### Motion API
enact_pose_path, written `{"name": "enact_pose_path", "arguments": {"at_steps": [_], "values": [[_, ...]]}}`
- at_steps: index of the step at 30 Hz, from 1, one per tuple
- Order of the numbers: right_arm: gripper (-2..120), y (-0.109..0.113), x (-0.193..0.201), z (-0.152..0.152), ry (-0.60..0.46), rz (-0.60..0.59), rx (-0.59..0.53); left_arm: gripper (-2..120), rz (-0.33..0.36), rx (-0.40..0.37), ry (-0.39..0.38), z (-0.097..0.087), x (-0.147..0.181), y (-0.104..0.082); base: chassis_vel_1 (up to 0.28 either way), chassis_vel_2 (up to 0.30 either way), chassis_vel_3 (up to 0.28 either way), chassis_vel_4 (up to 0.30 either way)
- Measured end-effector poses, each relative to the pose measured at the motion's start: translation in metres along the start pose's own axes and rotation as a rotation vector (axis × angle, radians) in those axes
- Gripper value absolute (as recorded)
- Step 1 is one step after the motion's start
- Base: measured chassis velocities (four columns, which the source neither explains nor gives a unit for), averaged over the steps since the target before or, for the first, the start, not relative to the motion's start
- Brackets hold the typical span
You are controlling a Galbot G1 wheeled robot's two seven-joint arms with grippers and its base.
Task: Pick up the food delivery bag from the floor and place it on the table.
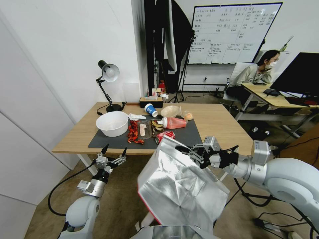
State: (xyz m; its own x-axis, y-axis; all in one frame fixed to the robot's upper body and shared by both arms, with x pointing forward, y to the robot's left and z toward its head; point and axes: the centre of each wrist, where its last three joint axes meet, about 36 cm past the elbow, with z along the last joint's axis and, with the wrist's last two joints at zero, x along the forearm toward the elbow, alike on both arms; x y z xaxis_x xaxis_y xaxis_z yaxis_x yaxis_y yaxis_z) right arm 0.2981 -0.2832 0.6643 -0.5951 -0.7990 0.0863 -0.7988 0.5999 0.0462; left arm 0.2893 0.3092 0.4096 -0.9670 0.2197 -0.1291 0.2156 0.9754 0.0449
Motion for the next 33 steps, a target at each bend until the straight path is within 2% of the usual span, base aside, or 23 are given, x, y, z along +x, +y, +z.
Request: {"name": "enact_pose_path", "arguments": {"at_steps": [1,4,6,10,21,29,33], "values": [[0,0.0,0.0,-0.003,-0.037,0.025,-0.019,100,0.0,-0.001,0.001,0.0,0.0,0.0,0.0,0.0,0.0,0.0],[0,0.0,0.0,-0.004,-0.046,0.03,-0.022,100,0.001,-0.001,0.001,0.0,0.0,0.0,0.0,0.0,0.0,0.0],[0,0.0,0.0,-0.011,-0.116,0.081,-0.061,100,0.003,-0.002,-0.001,0.0,-0.001,0.0,0.0,0.0,0.0,0.0],[0,0.0,0.001,-0.022,-0.17,0.145,-0.079,100,0.004,-0.002,0.002,0.001,-0.002,0.001,0.0,0.0,0.0,0.0],[0,-0.002,0.003,-0.042,-0.25,0.281,-0.103,100,0.002,-0.004,0.003,0.002,-0.002,0.002,0.0,0.0,0.0,0.0],[0,-0.024,0.008,-0.053,-0.294,0.498,-0.154,100,0.002,0.0,0.008,0.005,-0.002,0.001,0.0,0.0,0.0,0.0],[0,-0.04,0.012,-0.055,-0.277,0.621,-0.209,100,0.002,0.0,0.012,0.006,-0.002,0.002,0.0,0.0,0.0,0.0]]}}
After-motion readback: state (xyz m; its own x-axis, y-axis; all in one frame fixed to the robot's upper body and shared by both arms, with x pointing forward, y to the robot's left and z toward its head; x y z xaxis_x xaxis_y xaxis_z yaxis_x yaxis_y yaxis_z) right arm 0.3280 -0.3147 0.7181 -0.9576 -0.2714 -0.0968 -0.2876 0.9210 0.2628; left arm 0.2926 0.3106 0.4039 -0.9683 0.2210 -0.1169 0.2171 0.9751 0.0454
